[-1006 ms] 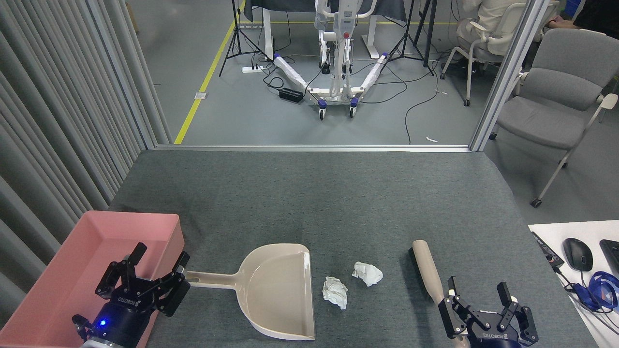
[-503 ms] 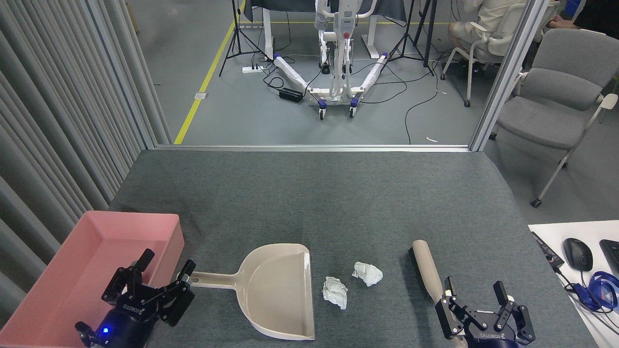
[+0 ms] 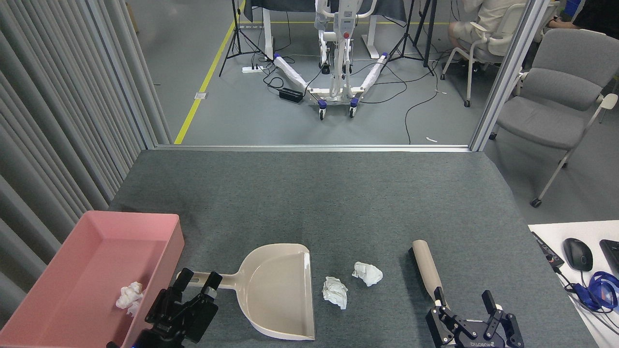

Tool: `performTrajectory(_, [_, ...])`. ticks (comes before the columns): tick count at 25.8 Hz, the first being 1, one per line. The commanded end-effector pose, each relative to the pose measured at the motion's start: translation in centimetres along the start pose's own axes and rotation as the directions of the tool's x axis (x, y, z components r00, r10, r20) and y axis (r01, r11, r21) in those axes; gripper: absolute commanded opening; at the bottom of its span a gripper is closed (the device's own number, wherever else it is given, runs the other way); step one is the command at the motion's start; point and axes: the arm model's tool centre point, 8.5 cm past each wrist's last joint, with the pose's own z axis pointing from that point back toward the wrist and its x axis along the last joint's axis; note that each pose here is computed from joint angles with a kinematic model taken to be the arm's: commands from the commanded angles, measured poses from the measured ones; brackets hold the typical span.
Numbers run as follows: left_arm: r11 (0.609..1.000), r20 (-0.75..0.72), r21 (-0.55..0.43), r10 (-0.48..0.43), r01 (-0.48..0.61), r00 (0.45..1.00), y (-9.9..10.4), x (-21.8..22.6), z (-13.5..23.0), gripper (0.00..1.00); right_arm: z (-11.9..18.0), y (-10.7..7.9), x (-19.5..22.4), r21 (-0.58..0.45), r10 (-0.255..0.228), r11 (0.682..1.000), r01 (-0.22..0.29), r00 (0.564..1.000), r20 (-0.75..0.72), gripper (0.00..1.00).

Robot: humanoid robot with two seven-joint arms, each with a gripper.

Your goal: Sweep and dump garbage into bin

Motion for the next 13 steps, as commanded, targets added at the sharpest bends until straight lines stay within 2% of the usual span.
performTrajectory(1, [0.996,-0.036,-0.012,0.084,-0.084,0.996,-1.9,0.2,0.4,0.98,0.6,0.7,0.6,0.020,-0.005,1.000,0.005,1.000,0.011,0.98])
performTrajectory(8, [0.974,-0.188,-0.001,0.224,-0.228,0.956,-4.0,-2.9,1.6,0.97,1.8,2.4,0.7,0.069,-0.009,0.998,0.009,1.000,0.000,0.98])
performTrajectory(13, [0.974,-0.225,-0.006,0.220,-0.227,0.949,-4.5,-3.8,1.3,0.98,2.6,4.0,0.5,0.115,-0.015,0.993,0.016,1.000,-0.014,0.98])
